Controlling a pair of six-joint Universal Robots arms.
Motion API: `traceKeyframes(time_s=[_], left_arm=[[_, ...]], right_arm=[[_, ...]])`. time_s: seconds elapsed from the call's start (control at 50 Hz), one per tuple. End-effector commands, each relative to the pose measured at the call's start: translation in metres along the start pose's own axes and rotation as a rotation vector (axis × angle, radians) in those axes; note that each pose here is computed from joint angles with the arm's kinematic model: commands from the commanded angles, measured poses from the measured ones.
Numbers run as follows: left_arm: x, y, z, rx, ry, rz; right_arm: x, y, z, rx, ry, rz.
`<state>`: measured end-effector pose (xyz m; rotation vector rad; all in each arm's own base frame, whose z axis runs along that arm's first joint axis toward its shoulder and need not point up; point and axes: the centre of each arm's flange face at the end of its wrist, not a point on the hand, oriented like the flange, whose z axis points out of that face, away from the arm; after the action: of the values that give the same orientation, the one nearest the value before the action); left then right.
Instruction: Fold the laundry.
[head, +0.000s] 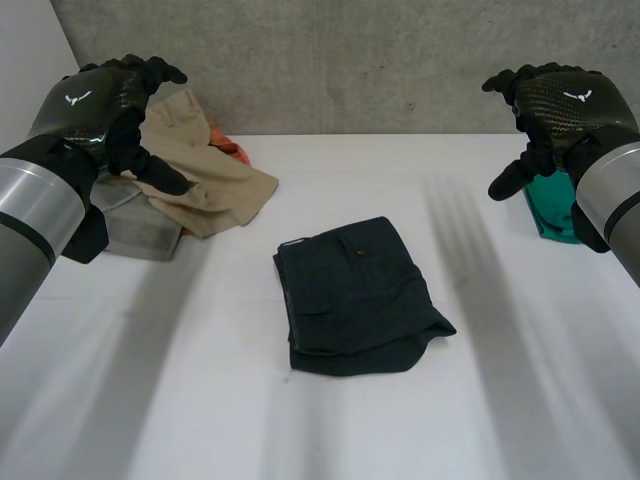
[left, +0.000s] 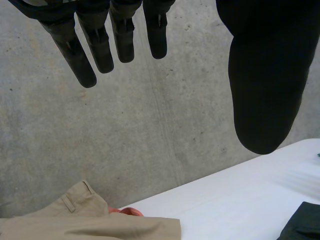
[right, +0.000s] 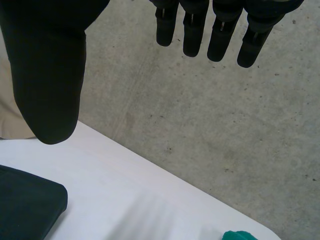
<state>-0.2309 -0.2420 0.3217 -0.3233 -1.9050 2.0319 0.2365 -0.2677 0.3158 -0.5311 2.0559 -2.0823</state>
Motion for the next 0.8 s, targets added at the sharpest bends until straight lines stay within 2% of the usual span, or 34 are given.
traceKeyframes(time_s=[0.02,0.26,0.32,0.38,0.44,0.48,0.56,0.72,0.8], left_arm=[[0.001,0.002,0.000,-0.004,0.003,0.012],[0.002,0.004,0.000,-0.009,0.013,0.013],[0.006,0.004,0.002,-0.004,0.033,0.015],[0.017,0.001,0.006,0.005,0.103,0.027],[0.037,0.004,0.014,0.000,0.245,0.057],[0.055,0.009,0.016,-0.004,0.362,0.097],[0.082,0.019,0.021,-0.005,0.485,0.158],[0.135,0.041,0.019,-0.014,0.638,0.192],[0.146,0.051,0.021,-0.024,0.667,0.197]], right_arm=[[0.001,0.000,0.000,0.004,0.005,0.002],[-0.002,-0.003,0.000,0.015,-0.015,-0.020],[-0.008,0.000,-0.003,-0.012,-0.052,-0.074],[-0.014,0.014,-0.009,-0.082,-0.106,-0.179],[-0.020,0.032,-0.017,-0.159,-0.158,-0.246],[-0.027,0.043,-0.024,-0.188,-0.190,-0.255],[-0.052,0.068,-0.036,-0.204,-0.267,-0.261],[-0.081,0.124,-0.052,-0.149,-0.327,-0.269],[-0.101,0.146,-0.058,-0.140,-0.372,-0.278]])
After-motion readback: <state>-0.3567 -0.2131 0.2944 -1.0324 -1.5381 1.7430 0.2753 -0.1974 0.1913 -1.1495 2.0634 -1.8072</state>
